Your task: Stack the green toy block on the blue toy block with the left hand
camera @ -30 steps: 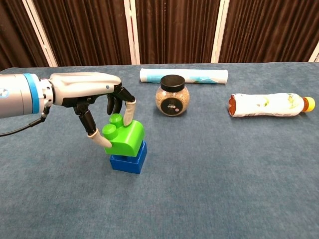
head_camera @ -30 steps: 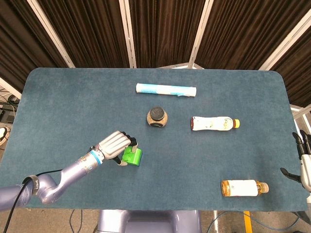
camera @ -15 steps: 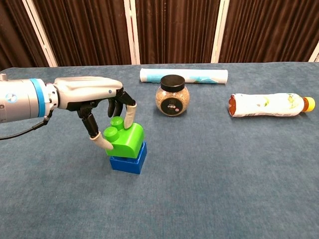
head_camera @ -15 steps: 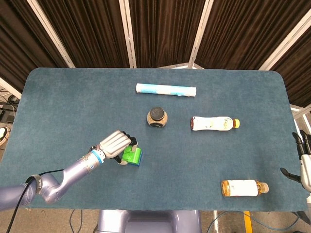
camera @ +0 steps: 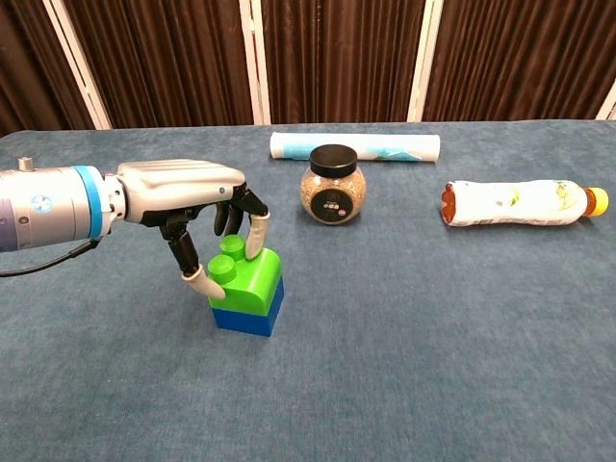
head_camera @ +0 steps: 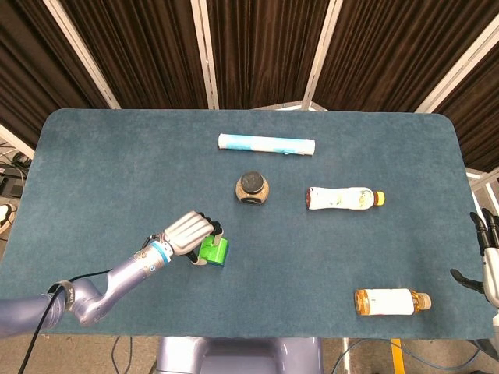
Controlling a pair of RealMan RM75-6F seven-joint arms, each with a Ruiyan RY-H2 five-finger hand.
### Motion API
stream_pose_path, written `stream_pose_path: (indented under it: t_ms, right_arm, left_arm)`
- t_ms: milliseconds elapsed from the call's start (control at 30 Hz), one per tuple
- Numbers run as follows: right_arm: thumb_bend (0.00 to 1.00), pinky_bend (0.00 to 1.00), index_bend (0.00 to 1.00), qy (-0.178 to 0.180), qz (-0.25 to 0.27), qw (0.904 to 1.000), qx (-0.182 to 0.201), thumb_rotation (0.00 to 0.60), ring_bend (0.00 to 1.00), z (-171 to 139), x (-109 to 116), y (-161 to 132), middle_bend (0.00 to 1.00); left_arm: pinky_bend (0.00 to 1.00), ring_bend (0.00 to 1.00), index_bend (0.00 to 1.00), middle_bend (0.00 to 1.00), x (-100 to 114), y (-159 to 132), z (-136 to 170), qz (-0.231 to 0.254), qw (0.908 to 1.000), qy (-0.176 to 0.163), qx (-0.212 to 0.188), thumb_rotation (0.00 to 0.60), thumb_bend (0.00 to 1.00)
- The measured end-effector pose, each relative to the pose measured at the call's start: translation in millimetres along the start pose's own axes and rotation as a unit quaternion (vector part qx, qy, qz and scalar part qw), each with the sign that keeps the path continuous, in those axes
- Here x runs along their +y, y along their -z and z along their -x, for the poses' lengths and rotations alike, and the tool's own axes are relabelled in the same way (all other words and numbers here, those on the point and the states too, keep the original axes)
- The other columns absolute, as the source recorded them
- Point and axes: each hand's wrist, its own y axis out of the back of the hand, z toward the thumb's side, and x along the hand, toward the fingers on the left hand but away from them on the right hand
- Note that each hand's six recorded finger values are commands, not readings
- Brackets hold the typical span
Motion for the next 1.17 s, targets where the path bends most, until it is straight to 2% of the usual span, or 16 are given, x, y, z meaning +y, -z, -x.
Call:
stream_pose_path:
  t_ms: [100,167,200,500,700,833,1033,1167]
  right_arm:
    - [0.0,0.0,0.0,0.001,0.0,1.0,0.0,0.6,0.0,0,0,0,0.0]
    - [0.0,0.0,0.0,0.001,0.0,1.0,0.0,0.6,0.0,0,0,0,0.0]
    - [0.0,0.0,0.0,0.001,0.0,1.0,0.0,0.6,0.0,0,1,0,0.0]
    - [0.0,0.0,0.0,0.003,0.004,1.0,0.004,0.6,0.0,-2,2,-2,0.0]
    - [0.0,0.0,0.0,0.005,0.01,0.9998,0.014,0.6,0.0,-3,5,-6,0.0]
    - [0.0,0.0,0.0,0.003,0.017,0.9996,0.021,0.6,0.0,-4,5,-10,0.0]
    - [0.0,0.0,0.0,0.003,0.023,0.9992,0.033,0.6,0.0,-5,6,-15,0.0]
    - [0.0,0.0,0.0,0.004,0.029,0.9986,0.043,0.6,0.0,-5,9,-18,0.0]
  left_arm:
    - [0.14,0.13,0.16,0.11,0,-1,0,0.0,1.0,0.002,0.0,0.6,0.06]
    - [0.04,0.02,0.03,0.01,1,-1,1,0.001,1.0,0.002,-0.002,0.6,0.03]
    - [0.02,0.01,0.01,0.0,1,-1,2,0.002,1.0,0.001,-0.002,0.6,0.02]
    - [0.0,0.0,0.0,0.0,26,8,25,0.001,0.9995,-0.033,0.001,0.6,0.02]
    - [0.0,0.0,0.0,0.0,52,30,60,-0.006,0.9963,-0.079,0.033,0.6,0.02]
    - [0.0,0.0,0.0,0.0,63,48,94,-0.006,0.9895,-0.127,0.068,0.6,0.02]
    - [0.0,0.0,0.0,0.0,57,73,158,0.002,0.9729,-0.186,0.137,0.6,0.02]
    - [0.0,0.0,0.0,0.0,41,86,198,0.006,0.9638,-0.193,0.183,0.6,0.02]
